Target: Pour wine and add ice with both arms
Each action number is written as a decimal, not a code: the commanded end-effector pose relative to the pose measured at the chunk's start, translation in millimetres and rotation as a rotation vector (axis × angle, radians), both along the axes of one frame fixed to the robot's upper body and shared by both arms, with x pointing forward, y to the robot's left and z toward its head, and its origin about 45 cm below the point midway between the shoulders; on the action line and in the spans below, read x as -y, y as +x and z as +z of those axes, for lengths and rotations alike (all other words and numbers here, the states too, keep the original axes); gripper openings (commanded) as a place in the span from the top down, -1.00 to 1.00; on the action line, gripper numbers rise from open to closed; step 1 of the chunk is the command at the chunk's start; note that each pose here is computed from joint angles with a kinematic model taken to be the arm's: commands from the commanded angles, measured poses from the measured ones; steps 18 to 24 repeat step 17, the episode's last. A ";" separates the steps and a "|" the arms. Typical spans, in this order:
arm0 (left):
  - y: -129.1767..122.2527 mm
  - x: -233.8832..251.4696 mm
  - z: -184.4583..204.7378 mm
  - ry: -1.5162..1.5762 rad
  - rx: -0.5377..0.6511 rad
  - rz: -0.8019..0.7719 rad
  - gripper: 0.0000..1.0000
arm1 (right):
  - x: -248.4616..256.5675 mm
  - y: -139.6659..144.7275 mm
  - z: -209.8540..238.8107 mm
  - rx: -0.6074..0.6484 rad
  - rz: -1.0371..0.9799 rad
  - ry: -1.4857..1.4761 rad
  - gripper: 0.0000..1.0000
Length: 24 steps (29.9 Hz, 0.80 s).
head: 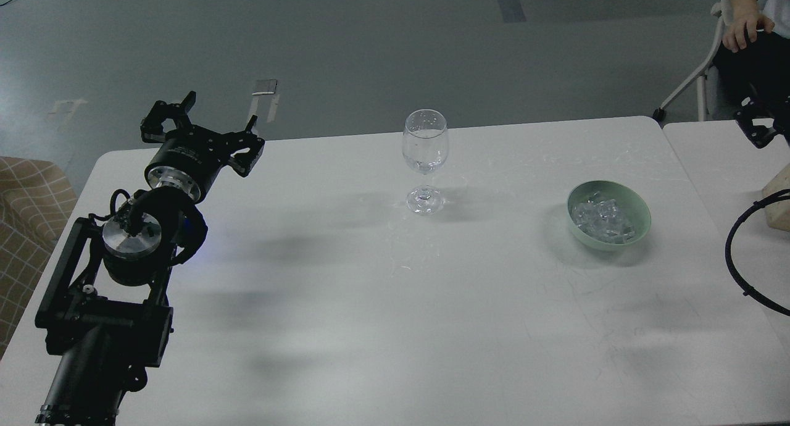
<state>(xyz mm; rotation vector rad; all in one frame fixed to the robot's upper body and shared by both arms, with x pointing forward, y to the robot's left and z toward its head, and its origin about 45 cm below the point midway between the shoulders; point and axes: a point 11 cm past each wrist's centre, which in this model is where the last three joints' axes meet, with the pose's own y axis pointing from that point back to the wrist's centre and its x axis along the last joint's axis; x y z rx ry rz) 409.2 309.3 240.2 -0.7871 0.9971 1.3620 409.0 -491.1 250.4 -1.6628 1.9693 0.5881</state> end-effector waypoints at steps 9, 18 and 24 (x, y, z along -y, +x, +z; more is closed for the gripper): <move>-6.9 -22.2 -4.7 -0.003 -0.011 0.052 -0.95 | 6.1 -4.2 3.2 0.010 -0.012 -0.002 -1.00; -8.4 -22.5 -6.5 -0.002 -0.012 0.045 -0.95 | 3.9 -3.4 12.3 0.029 0.002 -0.015 -1.00; -8.4 -22.5 -6.5 -0.002 -0.012 0.045 -0.95 | 3.9 -3.4 12.3 0.029 0.002 -0.015 -1.00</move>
